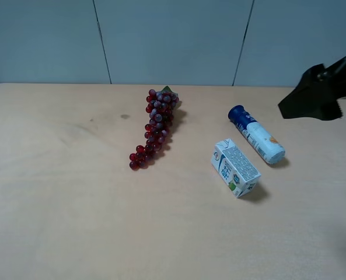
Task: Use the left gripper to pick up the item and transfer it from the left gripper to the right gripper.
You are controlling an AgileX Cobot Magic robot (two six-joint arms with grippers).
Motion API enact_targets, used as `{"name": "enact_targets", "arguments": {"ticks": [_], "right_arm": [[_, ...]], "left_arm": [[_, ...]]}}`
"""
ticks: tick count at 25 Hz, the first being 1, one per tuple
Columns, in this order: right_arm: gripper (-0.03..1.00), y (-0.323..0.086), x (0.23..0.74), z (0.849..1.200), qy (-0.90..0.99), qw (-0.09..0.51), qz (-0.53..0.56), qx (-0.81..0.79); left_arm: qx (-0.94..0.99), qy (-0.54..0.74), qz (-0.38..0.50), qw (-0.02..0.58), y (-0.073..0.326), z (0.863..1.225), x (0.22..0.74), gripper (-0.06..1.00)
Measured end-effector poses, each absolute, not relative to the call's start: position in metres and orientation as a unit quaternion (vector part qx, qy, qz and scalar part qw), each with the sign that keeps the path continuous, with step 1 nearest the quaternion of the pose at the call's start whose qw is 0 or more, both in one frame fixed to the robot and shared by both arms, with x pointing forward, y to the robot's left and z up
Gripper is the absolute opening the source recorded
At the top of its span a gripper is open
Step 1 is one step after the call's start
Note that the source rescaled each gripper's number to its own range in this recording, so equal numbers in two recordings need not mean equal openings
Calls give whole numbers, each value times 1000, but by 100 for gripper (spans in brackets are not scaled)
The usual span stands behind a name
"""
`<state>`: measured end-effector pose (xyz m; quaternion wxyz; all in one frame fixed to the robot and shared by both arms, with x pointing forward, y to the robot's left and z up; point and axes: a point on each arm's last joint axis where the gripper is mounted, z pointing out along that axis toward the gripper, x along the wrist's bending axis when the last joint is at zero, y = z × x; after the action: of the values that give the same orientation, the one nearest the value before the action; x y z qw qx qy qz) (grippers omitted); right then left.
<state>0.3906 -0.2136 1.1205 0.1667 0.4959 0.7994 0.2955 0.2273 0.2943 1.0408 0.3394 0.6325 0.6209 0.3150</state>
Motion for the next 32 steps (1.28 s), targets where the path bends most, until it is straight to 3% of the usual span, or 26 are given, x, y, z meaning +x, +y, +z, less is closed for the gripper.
{"name": "enact_targets", "arguments": {"ticks": [5, 12, 22, 32], "right_arm": [[100, -234, 357, 1130, 808, 161, 267, 501], [100, -264, 313, 1139, 793, 202, 296, 493], [100, -287, 271, 1066, 763, 219, 348, 498], [100, -295, 255, 1054, 733, 251, 412, 479]], "left_arm": [[633, 621, 315, 339, 294, 1041, 227, 89], [633, 621, 315, 339, 294, 1041, 227, 89], [633, 621, 315, 339, 294, 1041, 227, 89], [633, 621, 315, 339, 294, 1041, 227, 89]]}}
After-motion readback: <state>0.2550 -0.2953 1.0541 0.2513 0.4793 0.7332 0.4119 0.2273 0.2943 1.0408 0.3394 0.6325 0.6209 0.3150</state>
